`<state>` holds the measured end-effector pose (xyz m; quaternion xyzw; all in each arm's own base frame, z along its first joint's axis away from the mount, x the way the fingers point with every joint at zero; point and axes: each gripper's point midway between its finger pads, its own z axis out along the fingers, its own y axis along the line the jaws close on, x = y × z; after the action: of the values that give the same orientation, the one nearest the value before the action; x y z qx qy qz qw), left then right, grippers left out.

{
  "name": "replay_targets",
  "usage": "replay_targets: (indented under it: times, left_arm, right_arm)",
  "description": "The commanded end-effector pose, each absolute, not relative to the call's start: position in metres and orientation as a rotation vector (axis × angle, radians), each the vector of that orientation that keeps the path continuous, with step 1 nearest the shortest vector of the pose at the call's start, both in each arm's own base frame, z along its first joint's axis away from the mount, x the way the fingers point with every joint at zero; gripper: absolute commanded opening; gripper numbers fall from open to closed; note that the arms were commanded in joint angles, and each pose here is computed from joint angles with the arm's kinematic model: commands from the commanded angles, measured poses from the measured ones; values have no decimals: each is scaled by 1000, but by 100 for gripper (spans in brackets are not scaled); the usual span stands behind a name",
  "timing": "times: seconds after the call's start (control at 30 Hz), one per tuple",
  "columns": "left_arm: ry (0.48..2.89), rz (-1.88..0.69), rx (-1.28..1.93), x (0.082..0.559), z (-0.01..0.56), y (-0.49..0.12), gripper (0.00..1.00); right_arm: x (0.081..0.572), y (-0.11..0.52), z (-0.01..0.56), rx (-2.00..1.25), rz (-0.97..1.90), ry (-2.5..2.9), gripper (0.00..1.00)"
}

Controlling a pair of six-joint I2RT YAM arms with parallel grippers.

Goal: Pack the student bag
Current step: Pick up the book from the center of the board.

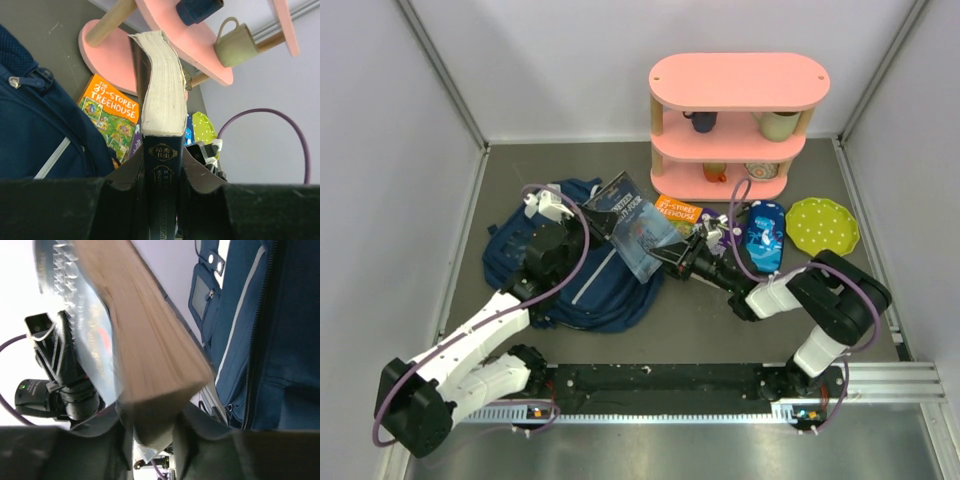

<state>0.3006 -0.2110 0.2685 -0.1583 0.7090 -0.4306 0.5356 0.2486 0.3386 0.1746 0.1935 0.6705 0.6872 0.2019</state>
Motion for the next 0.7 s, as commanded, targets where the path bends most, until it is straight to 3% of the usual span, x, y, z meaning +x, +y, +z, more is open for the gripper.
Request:
replay_targets:
  times: [0.0, 0.07, 0.1, 0.23, 0.27, 0.33, 0.37, 0.67]
  left_arm:
    - [1484, -1235, -323, 277, 340, -219, 0]
    - [1489, -1217, -319, 276, 337, -216, 0]
    - [1492, -1212, -315, 276, 337, -215, 0]
    - [1534, -1153, -260, 274, 328, -215, 40]
    - [1547, -1129, -246, 274, 326, -213, 64]
    - [1588, -1047, -203, 272, 319, -207, 75]
    - [1597, -1016, -192, 272, 317, -204, 88]
    - [1663, -979, 63, 274, 308, -217, 93]
  right_arm:
    - [241, 323, 244, 374, 2014, 1504, 18]
    - [240, 320, 243, 367, 1989, 1510, 2]
    - [240, 321, 244, 356, 1986, 1512, 0]
    - [235, 325, 244, 287, 1948, 1558, 0]
    - [234, 322, 243, 271, 1911, 1573, 0]
    - [231, 320, 242, 251, 1871, 1597, 0]
    - [227, 317, 249, 201, 1843, 1580, 0]
    - [198, 313, 261, 6, 1803, 1644, 0]
